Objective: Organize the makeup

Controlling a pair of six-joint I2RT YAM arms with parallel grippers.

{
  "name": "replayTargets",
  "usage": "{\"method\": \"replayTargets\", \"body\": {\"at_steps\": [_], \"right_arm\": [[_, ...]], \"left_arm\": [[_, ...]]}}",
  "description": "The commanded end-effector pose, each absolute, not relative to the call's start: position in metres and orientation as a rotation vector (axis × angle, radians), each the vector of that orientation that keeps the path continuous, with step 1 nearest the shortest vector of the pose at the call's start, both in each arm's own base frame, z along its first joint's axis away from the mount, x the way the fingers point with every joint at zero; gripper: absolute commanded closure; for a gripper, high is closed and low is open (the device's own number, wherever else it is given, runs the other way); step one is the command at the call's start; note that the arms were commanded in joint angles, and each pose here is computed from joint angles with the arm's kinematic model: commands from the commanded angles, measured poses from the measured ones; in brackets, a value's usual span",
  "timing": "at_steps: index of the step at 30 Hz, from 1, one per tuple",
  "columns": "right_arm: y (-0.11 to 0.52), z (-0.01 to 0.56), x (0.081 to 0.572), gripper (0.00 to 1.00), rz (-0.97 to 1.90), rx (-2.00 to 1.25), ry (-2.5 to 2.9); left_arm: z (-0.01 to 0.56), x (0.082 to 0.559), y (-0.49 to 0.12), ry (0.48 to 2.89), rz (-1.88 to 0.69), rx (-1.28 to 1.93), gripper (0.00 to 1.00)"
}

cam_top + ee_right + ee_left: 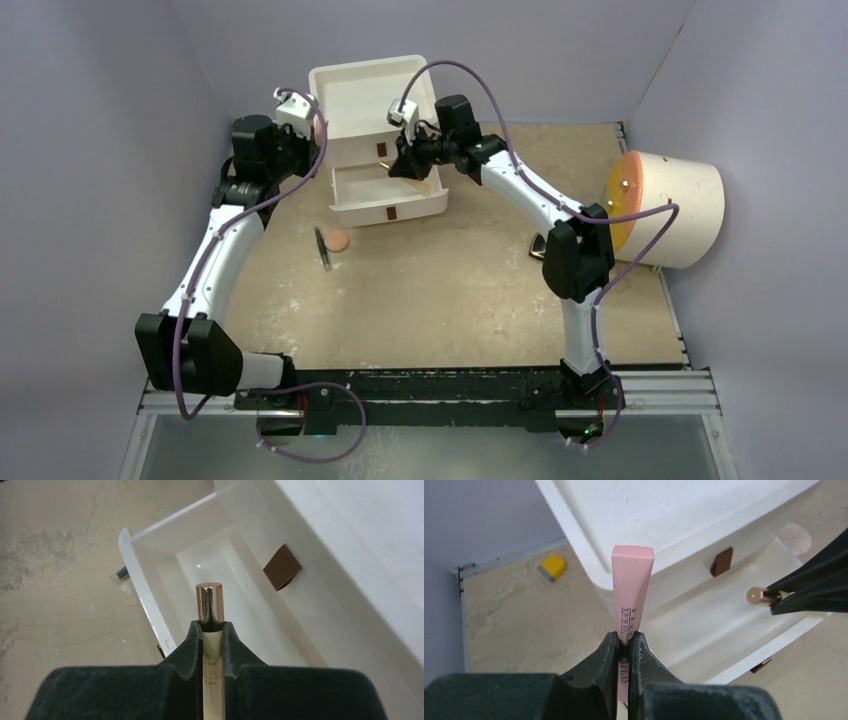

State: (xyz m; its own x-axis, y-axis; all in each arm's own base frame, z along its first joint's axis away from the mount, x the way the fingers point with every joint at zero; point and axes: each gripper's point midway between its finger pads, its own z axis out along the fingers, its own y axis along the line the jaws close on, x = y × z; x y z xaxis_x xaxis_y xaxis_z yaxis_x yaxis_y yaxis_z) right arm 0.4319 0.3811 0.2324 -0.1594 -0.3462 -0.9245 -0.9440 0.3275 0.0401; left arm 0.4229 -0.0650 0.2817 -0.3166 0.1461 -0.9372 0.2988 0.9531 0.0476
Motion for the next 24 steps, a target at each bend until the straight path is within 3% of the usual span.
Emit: {"method": "replayTargets", "body": {"at_steps": [1, 6, 8, 10, 18, 24], "right_arm": [[0.381, 0.239, 0.416, 1.00, 0.864, -1.244, 1.655], [0.382, 0.225, 0.417, 0.99, 0.879, -1.242, 1.691], [0.381, 0.216, 0.418, 0.90, 0.881, -1.244, 1.727], [0.381, 0.211, 0.419, 0.87, 0.877, -1.236, 1.734], [0.384, 0.227, 0.435, 0.86, 0.813, -1.192, 1.653], [0.384, 0.233, 0.446, 0.67, 0.754, -1.189, 1.619]], "left_arm": [[0.333, 0.430, -0.093, 1.639, -0.196, 0.563, 1.00], [0.330, 0.429, -0.115, 1.587, -0.238, 0.696, 1.00], [0.321, 0.428, -0.126, 1.581, -0.258, 0.741, 1.00], [0.310, 0.429, -0.136, 1.589, -0.279, 0.775, 1.00], [0.278, 0.429, -0.163, 1.622, -0.252, 0.905, 1.00], [0.266, 0.432, -0.167, 1.648, -0.214, 0.938, 1.00]]}}
